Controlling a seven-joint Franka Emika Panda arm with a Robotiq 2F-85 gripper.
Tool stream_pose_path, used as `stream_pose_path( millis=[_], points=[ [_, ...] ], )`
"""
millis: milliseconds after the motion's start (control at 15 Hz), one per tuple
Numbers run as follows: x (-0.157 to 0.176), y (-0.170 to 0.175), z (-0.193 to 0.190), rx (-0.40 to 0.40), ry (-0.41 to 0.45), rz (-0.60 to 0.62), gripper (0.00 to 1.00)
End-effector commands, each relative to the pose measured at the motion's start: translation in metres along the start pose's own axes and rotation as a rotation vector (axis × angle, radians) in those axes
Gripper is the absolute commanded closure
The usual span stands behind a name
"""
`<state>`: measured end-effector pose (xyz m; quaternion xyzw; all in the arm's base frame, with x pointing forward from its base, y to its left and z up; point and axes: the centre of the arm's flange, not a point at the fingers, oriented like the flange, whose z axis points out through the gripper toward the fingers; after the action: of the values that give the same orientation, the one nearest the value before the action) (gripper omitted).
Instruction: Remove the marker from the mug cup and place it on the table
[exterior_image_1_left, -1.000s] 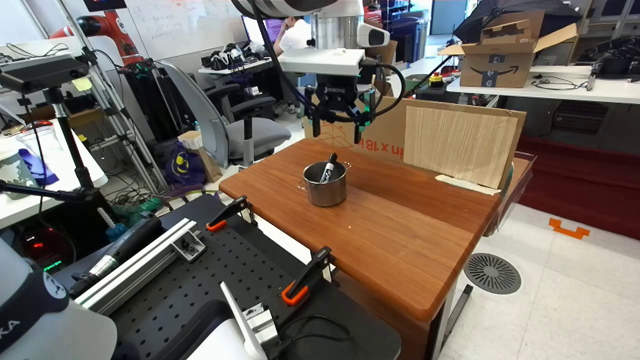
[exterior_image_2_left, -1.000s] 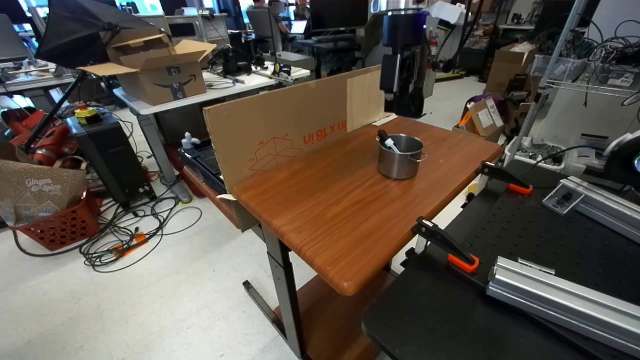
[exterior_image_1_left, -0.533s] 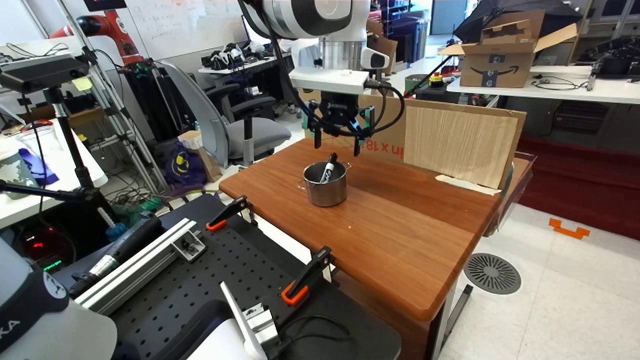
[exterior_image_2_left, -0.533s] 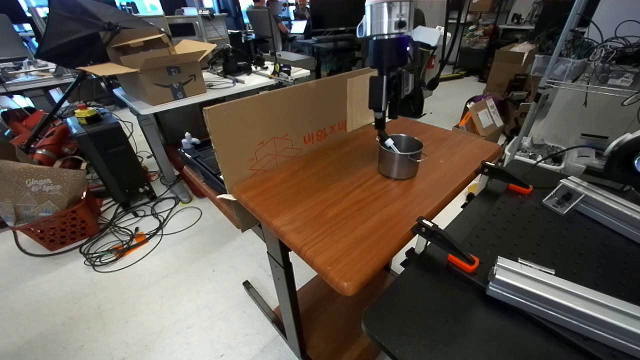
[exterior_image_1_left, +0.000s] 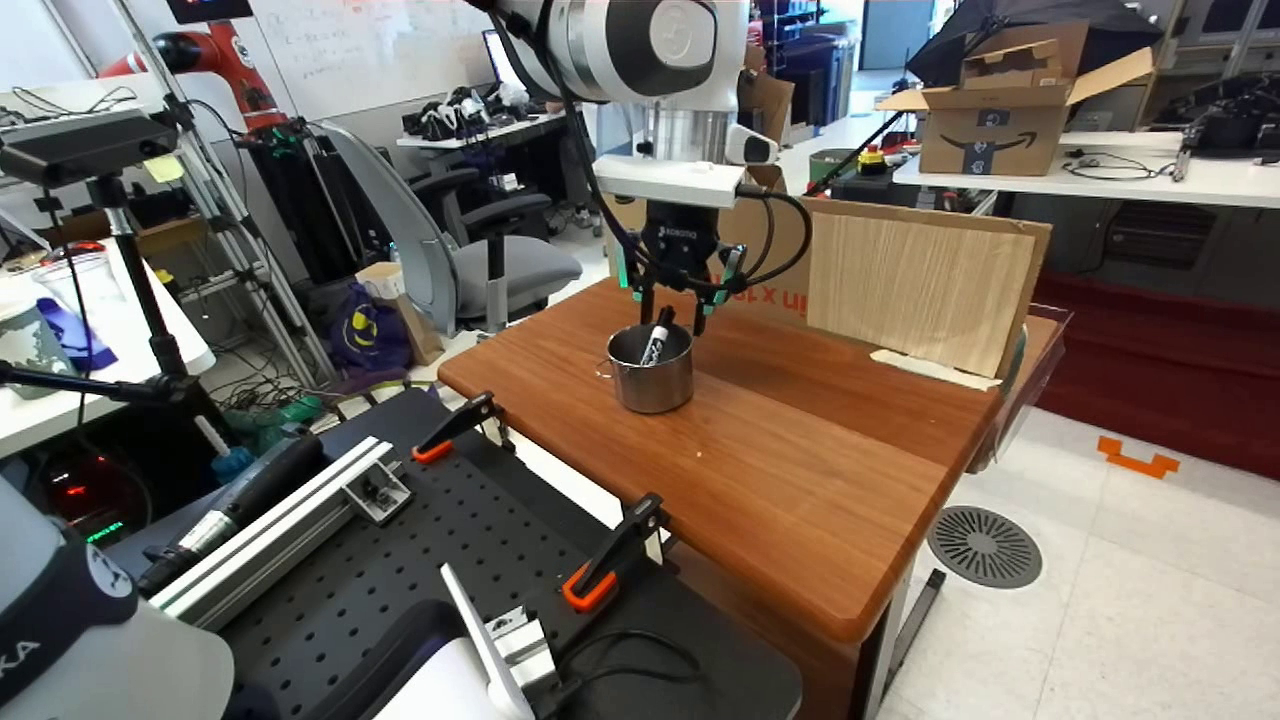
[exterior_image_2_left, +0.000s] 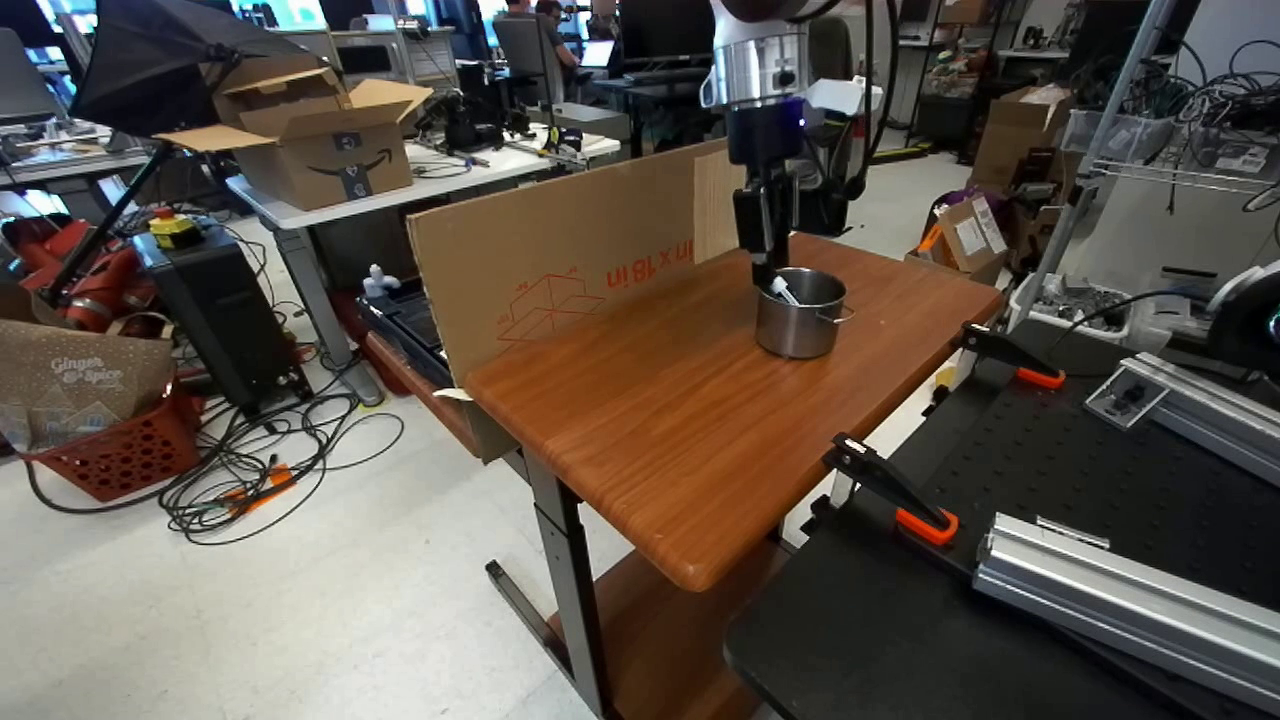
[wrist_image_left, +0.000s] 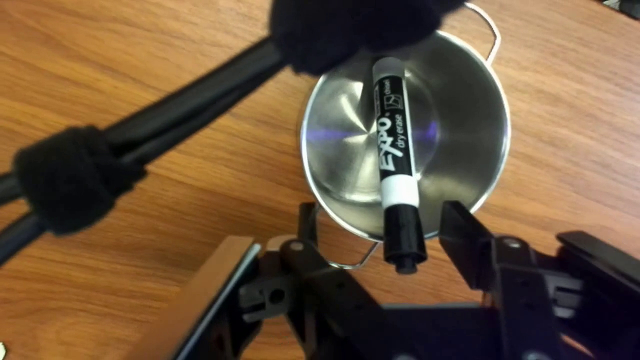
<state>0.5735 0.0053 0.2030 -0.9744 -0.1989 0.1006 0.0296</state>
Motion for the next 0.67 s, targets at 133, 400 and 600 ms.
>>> stream_pose_path(
  millis=[133,400,600],
  points=[
    [0.0122,0.0061,-0.0071,-0.002,-0.045,0.0,0.81],
    [0.0147,0.0067,-0.0101,-0.007,-0.057,0.003,0.96],
    [0.0166,0.0085,-0.0104,-0.004,-0.061,0.007,0.95]
  ],
)
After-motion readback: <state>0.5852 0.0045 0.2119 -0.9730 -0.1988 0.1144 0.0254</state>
